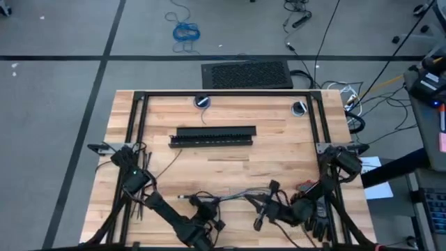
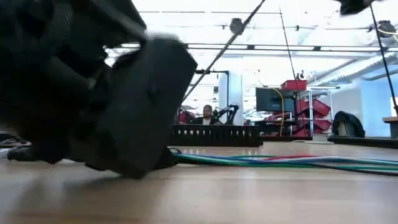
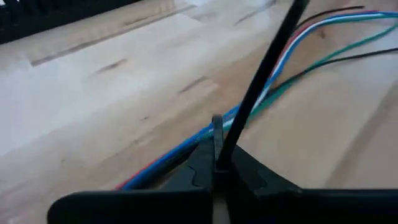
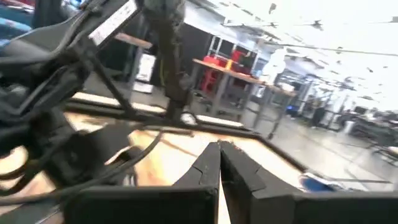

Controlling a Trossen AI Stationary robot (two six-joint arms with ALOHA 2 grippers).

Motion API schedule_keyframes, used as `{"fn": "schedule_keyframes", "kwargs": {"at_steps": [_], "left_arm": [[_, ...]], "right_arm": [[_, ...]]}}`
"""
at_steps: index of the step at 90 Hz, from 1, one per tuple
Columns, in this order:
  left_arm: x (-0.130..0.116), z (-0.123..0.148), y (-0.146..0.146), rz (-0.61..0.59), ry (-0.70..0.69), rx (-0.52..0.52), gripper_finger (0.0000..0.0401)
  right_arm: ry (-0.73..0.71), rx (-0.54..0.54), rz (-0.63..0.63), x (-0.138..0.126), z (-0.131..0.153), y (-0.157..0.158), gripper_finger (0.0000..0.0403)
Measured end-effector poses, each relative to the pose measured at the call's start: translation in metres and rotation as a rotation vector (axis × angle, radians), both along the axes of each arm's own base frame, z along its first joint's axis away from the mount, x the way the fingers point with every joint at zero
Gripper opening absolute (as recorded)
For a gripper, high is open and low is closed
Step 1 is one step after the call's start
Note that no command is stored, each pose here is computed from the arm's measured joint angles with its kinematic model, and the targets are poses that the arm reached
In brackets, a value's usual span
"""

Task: Ziptie cables
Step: Wrap the cable wires with zip tie

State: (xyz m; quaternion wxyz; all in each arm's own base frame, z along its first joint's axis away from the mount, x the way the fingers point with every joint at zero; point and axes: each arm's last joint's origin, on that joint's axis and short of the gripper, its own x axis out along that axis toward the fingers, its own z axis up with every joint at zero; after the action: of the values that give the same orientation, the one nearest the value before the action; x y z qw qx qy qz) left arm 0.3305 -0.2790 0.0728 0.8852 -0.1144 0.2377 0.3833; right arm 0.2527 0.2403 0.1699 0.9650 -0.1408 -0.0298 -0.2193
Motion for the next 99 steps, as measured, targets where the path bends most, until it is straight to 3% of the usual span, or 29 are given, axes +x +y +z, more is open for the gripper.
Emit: {"fn": "schedule_keyframes", "kwargs": {"at_steps": [17,34,54,66,75,88,99], "left_arm": [[0.002,0.004,-0.006,-0.064,0.080,0.012,0.0017],[-0.013,0.000,-0.012,-0.107,0.176,0.034,0.0016],[-0.014,0.000,-0.014,-0.112,0.169,0.037,0.0016],[-0.013,0.001,-0.014,-0.111,0.147,0.054,0.0016],[-0.012,0.002,-0.014,-0.110,0.121,0.071,0.0016],[-0.008,0.004,-0.014,-0.103,0.096,0.073,0.0016],[-0.006,0.005,-0.015,-0.106,0.081,0.086,0.0016]], "right_arm": [[0.075,-0.061,-0.083,-0.012,0.006,0.006,0.0000],[0.089,-0.060,-0.098,-0.023,0.020,0.010,0.0001],[0.095,-0.115,-0.111,-0.025,0.048,-0.001,0.0001],[0.067,-0.096,-0.099,-0.026,0.060,-0.005,0.0001],[0.063,-0.071,-0.087,-0.026,0.058,-0.003,0.0001],[0.165,-0.139,-0.145,-0.030,0.048,0.004,0.0004],[0.112,-0.031,-0.146,-0.035,0.057,0.002,0.0026]]}}
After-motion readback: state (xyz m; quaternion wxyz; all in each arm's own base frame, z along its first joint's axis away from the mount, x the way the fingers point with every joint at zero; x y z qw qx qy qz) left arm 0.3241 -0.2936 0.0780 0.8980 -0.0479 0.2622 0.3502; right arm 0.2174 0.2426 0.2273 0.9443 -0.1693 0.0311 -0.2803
